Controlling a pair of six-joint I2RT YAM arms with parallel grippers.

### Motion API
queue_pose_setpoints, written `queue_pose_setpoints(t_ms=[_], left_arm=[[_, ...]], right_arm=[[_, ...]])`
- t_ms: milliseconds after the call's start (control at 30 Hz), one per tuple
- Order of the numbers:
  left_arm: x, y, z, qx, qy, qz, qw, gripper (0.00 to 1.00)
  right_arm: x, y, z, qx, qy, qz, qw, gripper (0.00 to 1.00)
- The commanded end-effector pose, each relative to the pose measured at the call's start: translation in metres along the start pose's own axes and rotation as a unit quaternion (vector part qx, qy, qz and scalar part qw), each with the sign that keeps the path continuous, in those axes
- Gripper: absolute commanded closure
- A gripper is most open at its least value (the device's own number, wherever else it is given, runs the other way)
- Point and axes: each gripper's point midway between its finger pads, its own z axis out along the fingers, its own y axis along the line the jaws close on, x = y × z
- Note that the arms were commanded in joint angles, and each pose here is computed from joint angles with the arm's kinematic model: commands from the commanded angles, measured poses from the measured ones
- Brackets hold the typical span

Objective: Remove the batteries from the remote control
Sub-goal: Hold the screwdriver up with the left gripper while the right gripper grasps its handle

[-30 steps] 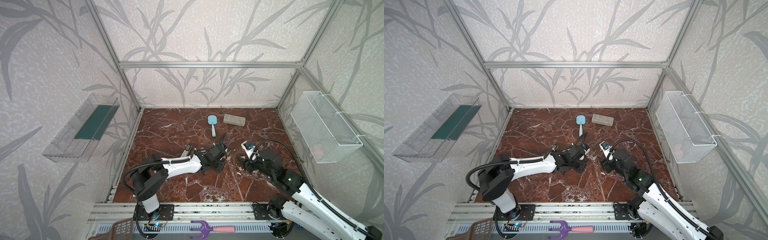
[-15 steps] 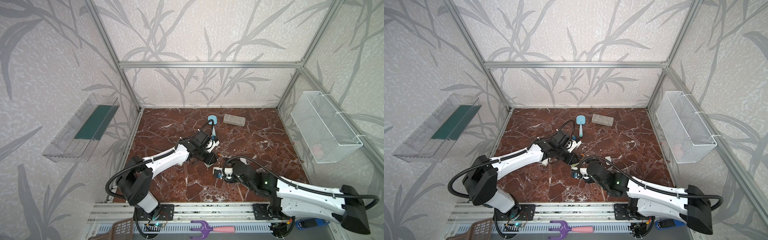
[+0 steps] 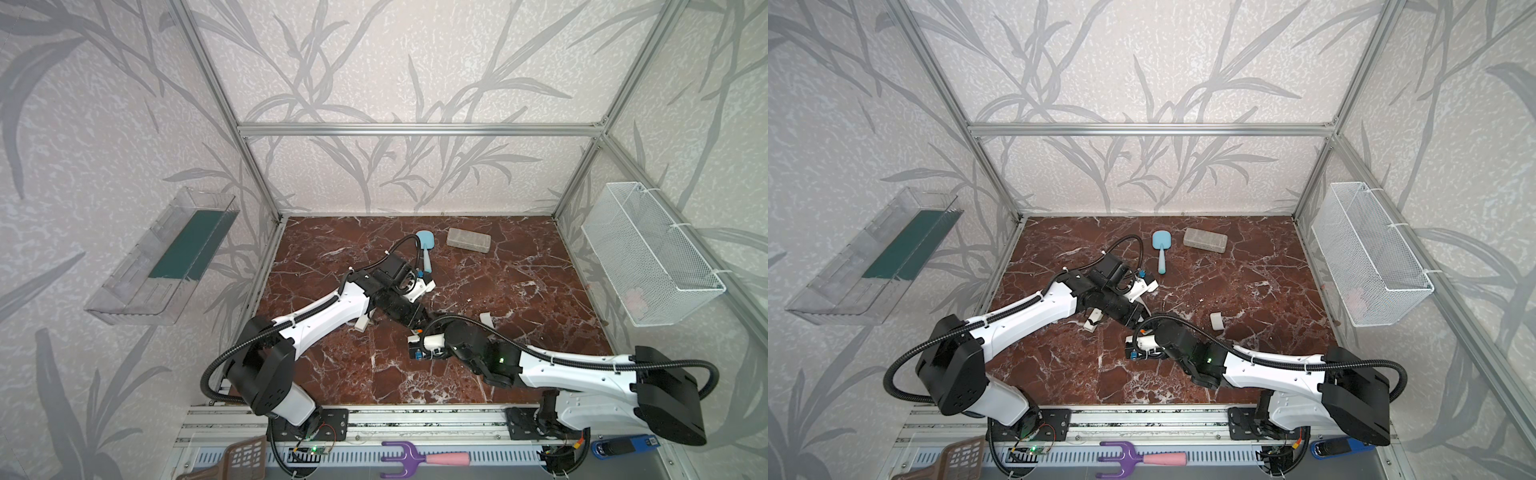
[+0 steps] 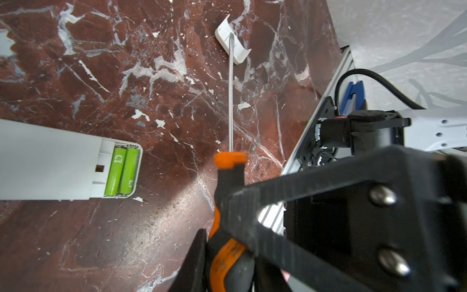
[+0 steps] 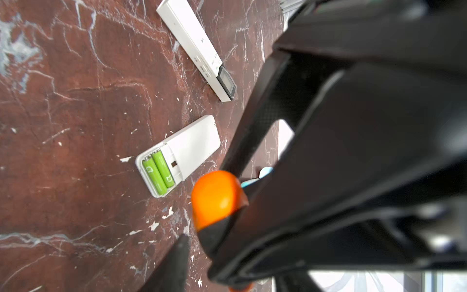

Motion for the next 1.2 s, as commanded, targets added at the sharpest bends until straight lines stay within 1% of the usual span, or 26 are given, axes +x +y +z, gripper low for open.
queue_pose_setpoints(t_ms=[0, 200, 267, 333, 400, 467, 533, 567, 633, 667, 700, 767, 800, 867, 900, 933, 1000, 1067, 1167], left_arm=[[0.005, -0.017, -0.009, 0.049, 0.004, 0.017, 0.999, 0.87], [0.012, -0.025, -0.011, 0.094, 0.018, 0.006, 0.995, 0.85], [0.015, -0.028, -0.012, 0.107, 0.018, 0.004, 0.994, 0.85], [0.013, -0.03, -0.015, 0.115, 0.012, 0.001, 0.993, 0.85], [0.01, -0.032, -0.018, 0.122, 0.007, -0.002, 0.993, 0.85], [0.009, -0.036, -0.02, 0.127, 0.006, -0.003, 0.992, 0.85], [0.01, -0.037, -0.021, 0.131, 0.005, -0.005, 0.991, 0.85], [0.011, -0.037, -0.021, 0.131, 0.007, -0.007, 0.991, 0.85], [0.013, -0.036, -0.021, 0.132, 0.01, -0.009, 0.991, 0.85], [0.013, -0.036, -0.021, 0.132, 0.012, -0.01, 0.991, 0.85], [0.014, -0.035, -0.021, 0.132, 0.013, -0.012, 0.991, 0.85], [0.013, -0.035, -0.022, 0.13, 0.011, -0.012, 0.991, 0.84], [0.012, -0.034, -0.023, 0.13, 0.01, -0.014, 0.991, 0.84], [0.009, -0.035, -0.024, 0.131, 0.003, -0.012, 0.991, 0.8], [0.007, -0.037, -0.026, 0.133, -0.002, -0.011, 0.991, 0.77], [0.005, -0.038, -0.028, 0.137, -0.008, -0.006, 0.991, 0.71], [-0.001, -0.042, -0.034, 0.145, -0.028, 0.004, 0.989, 0.6], [-0.009, -0.045, -0.041, 0.149, -0.051, 0.014, 0.988, 0.54], [-0.029, -0.043, -0.058, 0.138, -0.102, 0.025, 0.985, 0.46]], right_arm=[[-0.01, -0.015, -0.003, 0.02, -0.016, 0.031, 0.999, 0.64], [-0.026, -0.016, -0.012, 0.016, -0.045, 0.05, 0.998, 0.82], [-0.029, -0.015, -0.013, 0.01, -0.046, 0.05, 0.998, 0.85], [-0.029, -0.011, -0.012, 0.002, -0.046, 0.049, 0.998, 0.85], [-0.029, -0.007, -0.011, -0.005, -0.046, 0.046, 0.998, 0.8], [-0.029, -0.006, -0.01, -0.005, -0.046, 0.048, 0.998, 0.69], [-0.03, -0.008, -0.008, 0.002, -0.044, 0.05, 0.998, 0.53], [-0.031, -0.009, -0.007, 0.005, -0.043, 0.052, 0.998, 0.5], [-0.034, -0.01, -0.006, 0.004, -0.043, 0.054, 0.998, 0.49], [-0.035, -0.01, -0.005, 0.0, -0.044, 0.054, 0.998, 0.51], [-0.036, -0.009, -0.004, -0.004, -0.045, 0.054, 0.998, 0.58], [-0.039, -0.011, -0.005, -0.004, -0.049, 0.058, 0.997, 0.78], [-0.039, -0.011, -0.005, -0.004, -0.051, 0.061, 0.997, 0.84], [-0.04, -0.014, -0.007, 0.001, -0.056, 0.074, 0.996, 0.94], [-0.041, -0.016, -0.008, 0.004, -0.059, 0.083, 0.995, 0.97], [-0.041, -0.018, -0.008, 0.007, -0.061, 0.094, 0.994, 1.0], [-0.042, -0.021, -0.01, 0.013, -0.068, 0.121, 0.99, 1.0], [-0.042, -0.026, -0.012, 0.021, -0.077, 0.158, 0.984, 1.0], [-0.039, -0.034, -0.014, 0.029, -0.088, 0.229, 0.969, 1.0]])
